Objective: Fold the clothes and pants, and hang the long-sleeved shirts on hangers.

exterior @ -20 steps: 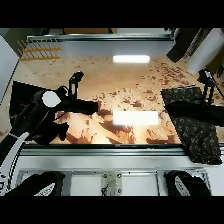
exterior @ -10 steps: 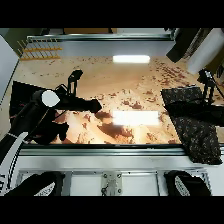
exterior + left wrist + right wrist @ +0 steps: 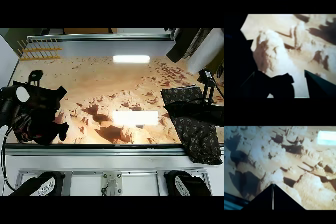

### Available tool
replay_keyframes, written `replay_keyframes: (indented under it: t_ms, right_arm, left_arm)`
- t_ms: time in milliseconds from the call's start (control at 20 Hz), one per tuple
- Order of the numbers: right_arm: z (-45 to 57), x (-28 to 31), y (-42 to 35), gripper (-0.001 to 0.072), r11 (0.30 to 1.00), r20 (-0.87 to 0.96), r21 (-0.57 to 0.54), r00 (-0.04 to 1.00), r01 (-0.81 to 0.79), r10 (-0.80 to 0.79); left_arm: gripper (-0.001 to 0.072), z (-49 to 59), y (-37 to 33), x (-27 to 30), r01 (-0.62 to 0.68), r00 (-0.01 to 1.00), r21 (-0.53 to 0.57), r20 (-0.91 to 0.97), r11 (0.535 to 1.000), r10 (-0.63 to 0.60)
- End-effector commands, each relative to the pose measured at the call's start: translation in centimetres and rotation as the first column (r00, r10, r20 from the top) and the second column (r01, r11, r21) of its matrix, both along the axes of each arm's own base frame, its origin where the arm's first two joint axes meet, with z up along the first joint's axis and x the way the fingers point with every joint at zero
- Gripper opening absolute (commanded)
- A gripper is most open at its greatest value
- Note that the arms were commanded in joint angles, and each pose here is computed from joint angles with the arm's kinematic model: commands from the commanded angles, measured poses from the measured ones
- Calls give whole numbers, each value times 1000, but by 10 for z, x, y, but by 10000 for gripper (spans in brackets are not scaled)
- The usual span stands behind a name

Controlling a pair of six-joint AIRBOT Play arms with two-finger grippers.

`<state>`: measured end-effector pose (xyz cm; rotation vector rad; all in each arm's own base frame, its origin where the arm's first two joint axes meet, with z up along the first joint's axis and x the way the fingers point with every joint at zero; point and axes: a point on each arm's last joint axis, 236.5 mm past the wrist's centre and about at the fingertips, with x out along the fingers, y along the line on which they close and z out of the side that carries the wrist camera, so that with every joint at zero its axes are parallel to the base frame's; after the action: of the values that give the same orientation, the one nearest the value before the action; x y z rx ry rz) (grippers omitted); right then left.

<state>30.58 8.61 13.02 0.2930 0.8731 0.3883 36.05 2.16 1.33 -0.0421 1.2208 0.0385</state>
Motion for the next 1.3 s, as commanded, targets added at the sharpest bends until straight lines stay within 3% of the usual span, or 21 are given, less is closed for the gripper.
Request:
replay_keyframes:
  t_ms: [0,300,350,400,450,500,650,800,850,950,1100,1150,1250]
  right_arm:
    - [0,0,0,25,1000,0,0,1000,-1,1]
    - [0,0,0,25,1000,0,0,1000,-1,1]
    - [0,0,0,24,1000,0,0,1000,-1,1]
    - [0,0,0,24,1000,0,0,1000,-1,1]
    - [0,0,0,24,1000,0,0,1000,-1,1]
    - [0,0,0,24,1000,0,0,1000,-1,1]
    - [0,0,0,24,1000,0,0,1000,-1,1]
    - [0,0,0,25,1000,0,0,1000,-1,1]
    - [0,0,0,25,1000,0,0,1000,-1,1]
    - [0,0,0,25,1000,0,1,1000,-1,1]
    - [4,0,6,25,999,4,32,1000,-6,6]
    - [6,0,8,24,999,6,46,1000,-8,7]
    - [10,0,14,24,997,11,79,1000,-13,12]
  left_arm:
    - [684,-56,55,-28,-145,985,37,-90,989,148]
    - [682,-133,50,-62,-143,943,25,-300,989,144]
    - [509,-135,50,-62,-147,940,25,-308,989,147]
    - [251,-134,50,-61,-149,941,22,-305,989,149]
    - [38,-128,48,-57,-148,945,18,-293,989,146]
    - [7,-115,47,-47,-137,955,21,-261,990,137]
    - [7,-38,18,9,-39,998,30,-43,999,41]
    - [7,64,-80,60,230,936,73,255,970,-242]
    - [7,89,-123,61,347,878,102,315,932,-361]
    - [7,118,-218,39,585,715,166,358,794,-601]
    - [7,106,-317,-43,867,388,250,204,431,-899]
    - [7,92,-330,-68,908,327,232,131,350,-936]
    - [7,60,-322,-100,944,289,173,-25,281,-957]
